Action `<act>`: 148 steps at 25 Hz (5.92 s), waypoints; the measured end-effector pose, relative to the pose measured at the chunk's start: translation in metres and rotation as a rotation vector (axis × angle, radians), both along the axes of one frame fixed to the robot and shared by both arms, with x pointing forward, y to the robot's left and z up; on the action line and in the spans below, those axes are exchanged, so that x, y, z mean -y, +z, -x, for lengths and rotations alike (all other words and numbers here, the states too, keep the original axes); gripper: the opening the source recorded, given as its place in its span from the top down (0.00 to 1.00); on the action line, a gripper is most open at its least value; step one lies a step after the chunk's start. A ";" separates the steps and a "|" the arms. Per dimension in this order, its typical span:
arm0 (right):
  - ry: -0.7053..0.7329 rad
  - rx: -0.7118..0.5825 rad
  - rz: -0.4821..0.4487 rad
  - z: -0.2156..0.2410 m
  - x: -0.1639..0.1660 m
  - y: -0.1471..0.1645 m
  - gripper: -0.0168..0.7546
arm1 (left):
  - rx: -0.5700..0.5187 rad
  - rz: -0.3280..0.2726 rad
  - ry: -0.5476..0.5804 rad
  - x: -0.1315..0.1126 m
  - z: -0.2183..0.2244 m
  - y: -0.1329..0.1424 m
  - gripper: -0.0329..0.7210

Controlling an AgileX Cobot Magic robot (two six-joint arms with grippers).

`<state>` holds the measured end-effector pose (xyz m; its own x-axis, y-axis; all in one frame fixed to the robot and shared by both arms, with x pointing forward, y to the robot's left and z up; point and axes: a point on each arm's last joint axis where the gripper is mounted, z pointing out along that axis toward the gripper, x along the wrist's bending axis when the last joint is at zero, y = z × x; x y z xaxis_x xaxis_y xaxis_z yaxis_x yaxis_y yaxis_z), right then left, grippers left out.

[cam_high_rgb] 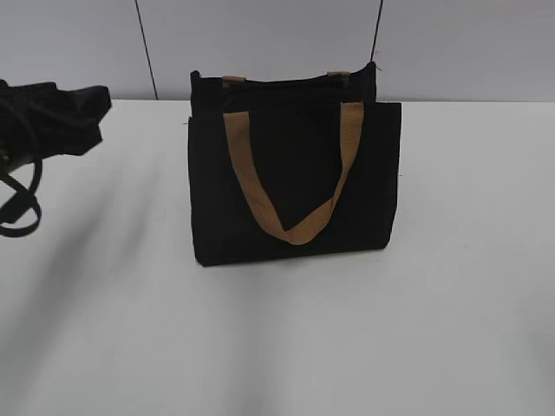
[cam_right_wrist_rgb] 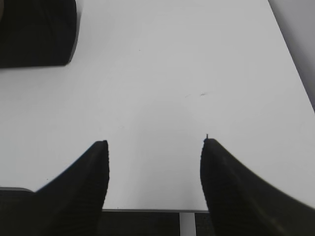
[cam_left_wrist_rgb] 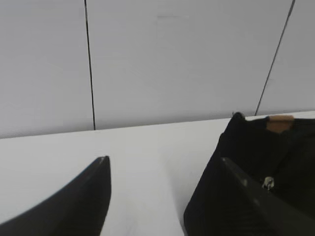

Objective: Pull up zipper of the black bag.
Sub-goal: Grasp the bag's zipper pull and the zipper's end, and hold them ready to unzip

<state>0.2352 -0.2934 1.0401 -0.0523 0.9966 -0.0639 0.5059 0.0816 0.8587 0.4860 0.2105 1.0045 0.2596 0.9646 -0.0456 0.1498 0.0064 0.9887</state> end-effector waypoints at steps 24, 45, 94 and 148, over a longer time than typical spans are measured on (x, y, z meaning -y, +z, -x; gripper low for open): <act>0.000 0.000 0.000 0.000 0.000 0.000 0.40 | -0.051 -0.061 -0.431 0.030 -0.034 -0.123 0.37; 0.000 0.000 0.000 0.000 0.000 0.000 0.40 | -0.006 -0.068 -0.522 0.049 -0.074 -0.144 0.54; 0.008 -0.004 -0.004 -0.001 -0.001 0.001 0.40 | 0.121 -0.210 -0.398 0.034 -0.061 0.012 0.92; 1.022 -0.127 -0.218 -0.365 -0.235 -0.028 0.40 | -0.038 0.008 -0.308 0.048 -0.068 0.032 0.93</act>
